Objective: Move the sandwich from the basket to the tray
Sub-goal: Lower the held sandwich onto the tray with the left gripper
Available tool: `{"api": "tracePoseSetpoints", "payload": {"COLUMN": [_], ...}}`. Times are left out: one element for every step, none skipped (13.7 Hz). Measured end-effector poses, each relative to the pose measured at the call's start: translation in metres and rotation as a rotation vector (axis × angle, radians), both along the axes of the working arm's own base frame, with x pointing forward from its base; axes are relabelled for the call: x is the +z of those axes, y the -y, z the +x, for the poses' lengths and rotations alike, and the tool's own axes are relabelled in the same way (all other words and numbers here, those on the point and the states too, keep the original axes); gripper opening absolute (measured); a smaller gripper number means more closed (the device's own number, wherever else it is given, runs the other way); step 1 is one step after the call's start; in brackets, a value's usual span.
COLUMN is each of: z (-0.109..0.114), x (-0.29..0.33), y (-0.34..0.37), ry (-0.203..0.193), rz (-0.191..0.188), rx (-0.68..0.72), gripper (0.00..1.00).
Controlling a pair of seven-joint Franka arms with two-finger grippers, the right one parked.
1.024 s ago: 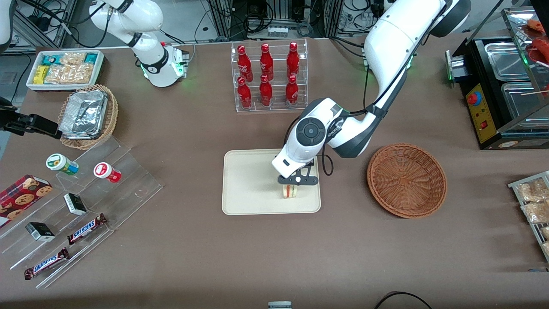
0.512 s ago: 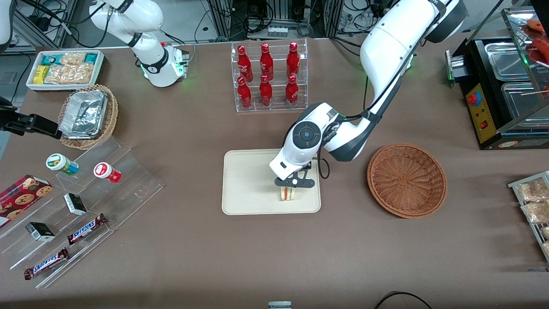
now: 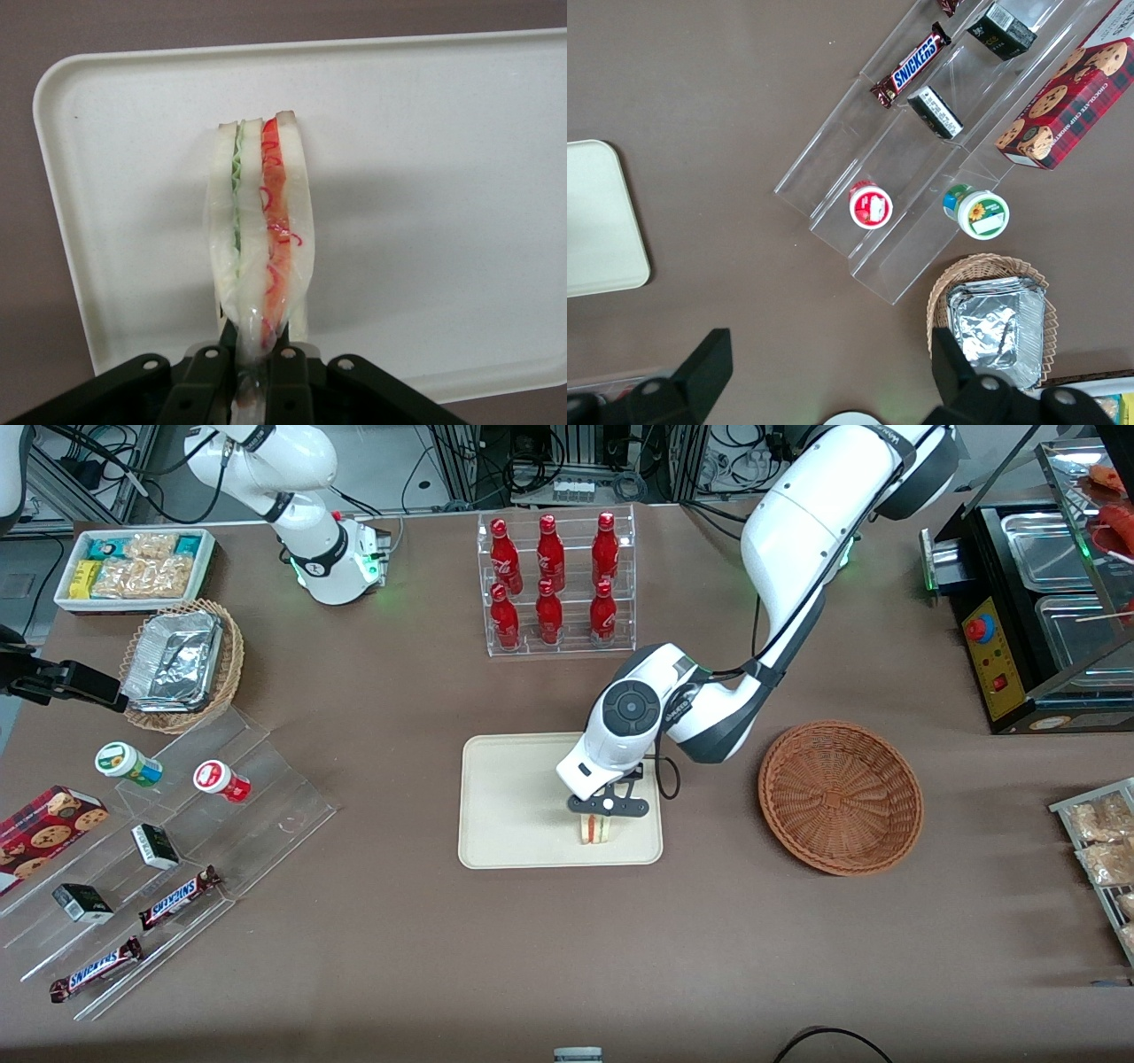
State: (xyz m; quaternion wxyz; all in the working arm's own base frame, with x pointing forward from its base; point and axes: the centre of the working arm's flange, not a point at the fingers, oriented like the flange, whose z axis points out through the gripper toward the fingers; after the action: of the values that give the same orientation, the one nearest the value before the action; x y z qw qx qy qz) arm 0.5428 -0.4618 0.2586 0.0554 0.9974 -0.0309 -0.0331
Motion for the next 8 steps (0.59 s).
{"api": "tracePoseSetpoints", "payload": {"z": [0.0000, 0.0000, 0.0001, 0.0002, 0.0003, 0.0004, 0.0004, 0.0004], "x": [0.0000, 0.0001, 0.0003, 0.0004, 0.0005, 0.0007, 0.0007, 0.0008], "y": [0.0001, 0.0002, 0.0002, 0.0003, 0.0003, 0.0003, 0.0004, 0.0004], "ry": [0.000, 0.001, 0.001, 0.002, 0.002, 0.002, 0.003, 0.003], "rz": [0.000, -0.001, -0.001, -0.001, -0.001, -0.001, -0.001, -0.001], "rx": [0.000, 0.000, 0.000, 0.000, 0.000, 0.000, 0.000, 0.000], "gripper": [0.14, 0.20, 0.29, 0.40, 0.48, 0.57, 0.69, 0.78]}}
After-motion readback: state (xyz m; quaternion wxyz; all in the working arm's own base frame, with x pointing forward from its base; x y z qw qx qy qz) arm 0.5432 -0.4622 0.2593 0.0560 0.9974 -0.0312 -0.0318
